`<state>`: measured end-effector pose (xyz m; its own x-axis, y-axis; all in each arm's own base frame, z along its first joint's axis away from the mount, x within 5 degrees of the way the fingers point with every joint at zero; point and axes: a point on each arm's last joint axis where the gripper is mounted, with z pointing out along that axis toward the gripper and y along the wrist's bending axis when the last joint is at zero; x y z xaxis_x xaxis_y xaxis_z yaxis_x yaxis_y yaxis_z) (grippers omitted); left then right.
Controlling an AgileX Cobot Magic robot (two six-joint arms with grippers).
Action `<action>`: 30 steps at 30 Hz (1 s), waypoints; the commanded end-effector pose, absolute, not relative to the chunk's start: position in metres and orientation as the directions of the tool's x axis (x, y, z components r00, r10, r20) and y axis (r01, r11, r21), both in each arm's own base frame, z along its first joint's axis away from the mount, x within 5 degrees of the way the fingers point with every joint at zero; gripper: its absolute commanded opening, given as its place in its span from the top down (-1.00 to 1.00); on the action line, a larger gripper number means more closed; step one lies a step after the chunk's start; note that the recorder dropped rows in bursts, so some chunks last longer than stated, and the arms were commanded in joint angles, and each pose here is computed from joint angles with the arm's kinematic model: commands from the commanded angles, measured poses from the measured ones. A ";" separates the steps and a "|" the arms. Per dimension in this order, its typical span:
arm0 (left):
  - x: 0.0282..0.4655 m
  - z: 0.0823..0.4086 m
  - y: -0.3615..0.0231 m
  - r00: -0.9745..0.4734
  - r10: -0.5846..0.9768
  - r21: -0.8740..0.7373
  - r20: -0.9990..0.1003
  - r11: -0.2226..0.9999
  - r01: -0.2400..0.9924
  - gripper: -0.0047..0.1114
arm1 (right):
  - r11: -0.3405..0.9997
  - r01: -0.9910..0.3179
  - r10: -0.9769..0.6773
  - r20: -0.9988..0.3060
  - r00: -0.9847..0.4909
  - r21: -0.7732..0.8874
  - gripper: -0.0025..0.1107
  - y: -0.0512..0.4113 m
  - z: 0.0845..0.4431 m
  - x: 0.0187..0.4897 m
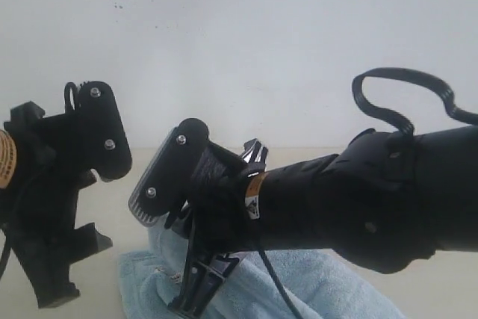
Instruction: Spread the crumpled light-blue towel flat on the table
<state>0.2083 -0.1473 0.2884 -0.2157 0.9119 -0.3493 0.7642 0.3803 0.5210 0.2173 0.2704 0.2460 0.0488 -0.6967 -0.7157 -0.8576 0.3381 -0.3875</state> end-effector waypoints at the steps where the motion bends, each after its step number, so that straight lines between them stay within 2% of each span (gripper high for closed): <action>1: 0.203 0.273 -0.151 -0.251 0.859 0.452 -0.446 0.459 0.765 -0.21 | 0.368 -0.845 -0.661 -0.749 0.057 -0.389 0.79 0.266 0.263 0.215; 5: 0.204 0.268 -0.151 -0.291 0.820 0.439 -0.493 0.523 0.731 -0.21 | 0.377 -0.845 -0.653 -0.756 0.046 -0.378 0.79 0.264 0.268 0.213; 10: 0.209 0.276 -0.157 -0.291 0.724 0.394 -0.626 0.615 0.683 -0.21 | 0.393 -0.845 -0.629 -0.777 0.041 -0.363 0.79 0.262 0.277 0.208; 13: 0.211 0.279 -0.158 -0.294 0.686 0.368 -0.665 0.644 0.671 -0.21 | 0.394 -0.846 -0.618 -0.785 0.045 -0.359 0.80 0.260 0.283 0.204; 17: 0.216 0.279 -0.151 -0.325 0.666 0.355 -0.672 0.674 0.648 -0.21 | 0.396 -0.848 -0.616 -0.787 0.040 -0.353 0.80 0.255 0.291 0.199; 21: 0.215 0.286 -0.151 -0.281 0.650 0.361 -0.706 0.672 0.647 -0.21 | 0.388 -0.851 -0.620 -0.783 0.041 -0.352 0.80 0.252 0.296 0.196; 24: 0.213 0.293 -0.151 -0.247 0.629 0.361 -0.737 0.675 0.643 -0.21 | 0.370 -0.861 -0.640 -0.768 0.036 -0.349 0.96 0.249 0.296 0.193; 30: 0.208 0.288 -0.147 -0.231 0.651 0.380 -0.723 0.654 0.655 -0.21 | 0.374 -0.873 -0.616 -0.788 0.020 -0.314 0.96 0.250 0.298 0.191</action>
